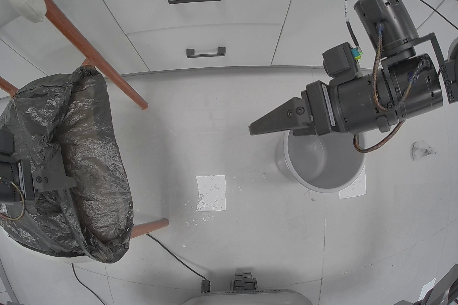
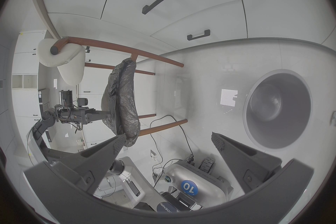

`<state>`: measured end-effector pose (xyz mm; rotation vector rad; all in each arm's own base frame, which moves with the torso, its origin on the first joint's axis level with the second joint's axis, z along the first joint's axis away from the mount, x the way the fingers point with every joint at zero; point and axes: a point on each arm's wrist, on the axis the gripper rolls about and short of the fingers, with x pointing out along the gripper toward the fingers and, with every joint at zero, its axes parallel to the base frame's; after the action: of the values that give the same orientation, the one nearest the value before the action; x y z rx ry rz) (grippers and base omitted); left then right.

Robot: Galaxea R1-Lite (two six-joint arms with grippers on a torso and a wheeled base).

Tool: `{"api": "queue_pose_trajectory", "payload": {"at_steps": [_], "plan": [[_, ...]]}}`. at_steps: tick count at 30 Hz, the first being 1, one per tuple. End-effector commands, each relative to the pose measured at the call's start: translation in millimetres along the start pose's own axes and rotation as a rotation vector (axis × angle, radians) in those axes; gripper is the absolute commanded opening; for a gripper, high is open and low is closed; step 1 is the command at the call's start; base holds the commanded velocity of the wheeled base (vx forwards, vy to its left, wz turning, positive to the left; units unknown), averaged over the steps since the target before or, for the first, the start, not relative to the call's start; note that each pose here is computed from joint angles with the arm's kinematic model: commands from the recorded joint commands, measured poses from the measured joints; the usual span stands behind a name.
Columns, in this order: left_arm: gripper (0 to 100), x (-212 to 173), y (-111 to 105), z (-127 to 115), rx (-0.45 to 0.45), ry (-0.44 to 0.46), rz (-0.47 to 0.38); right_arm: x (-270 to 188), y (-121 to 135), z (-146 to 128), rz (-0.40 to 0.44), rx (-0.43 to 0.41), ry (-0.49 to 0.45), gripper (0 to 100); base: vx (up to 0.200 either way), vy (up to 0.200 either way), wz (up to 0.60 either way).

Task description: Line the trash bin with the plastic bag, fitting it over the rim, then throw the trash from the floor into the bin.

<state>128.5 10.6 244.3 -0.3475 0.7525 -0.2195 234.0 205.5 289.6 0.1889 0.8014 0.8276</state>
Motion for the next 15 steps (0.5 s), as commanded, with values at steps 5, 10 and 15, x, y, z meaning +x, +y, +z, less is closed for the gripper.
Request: {"api": "queue_pose_trajectory", "payload": {"at_steps": [5,10,15], "plan": [[100,19.3,9.2,0.9,-0.038,0.075,0.009,-2.2,-0.8,0.8,-0.002,0.001,-0.007,100,0.0,0.0,0.0],[100,23.8,10.4,7.9,-0.027,0.052,0.005,-3.1,-1.4,1.2,-0.003,0.002,-0.01,100,0.0,0.0,0.0],[100,27.2,9.8,15.3,-0.01,0.027,-0.022,-3.3,-2.3,1.5,-0.005,0.004,-0.011,100,0.0,0.0,0.0]]}}
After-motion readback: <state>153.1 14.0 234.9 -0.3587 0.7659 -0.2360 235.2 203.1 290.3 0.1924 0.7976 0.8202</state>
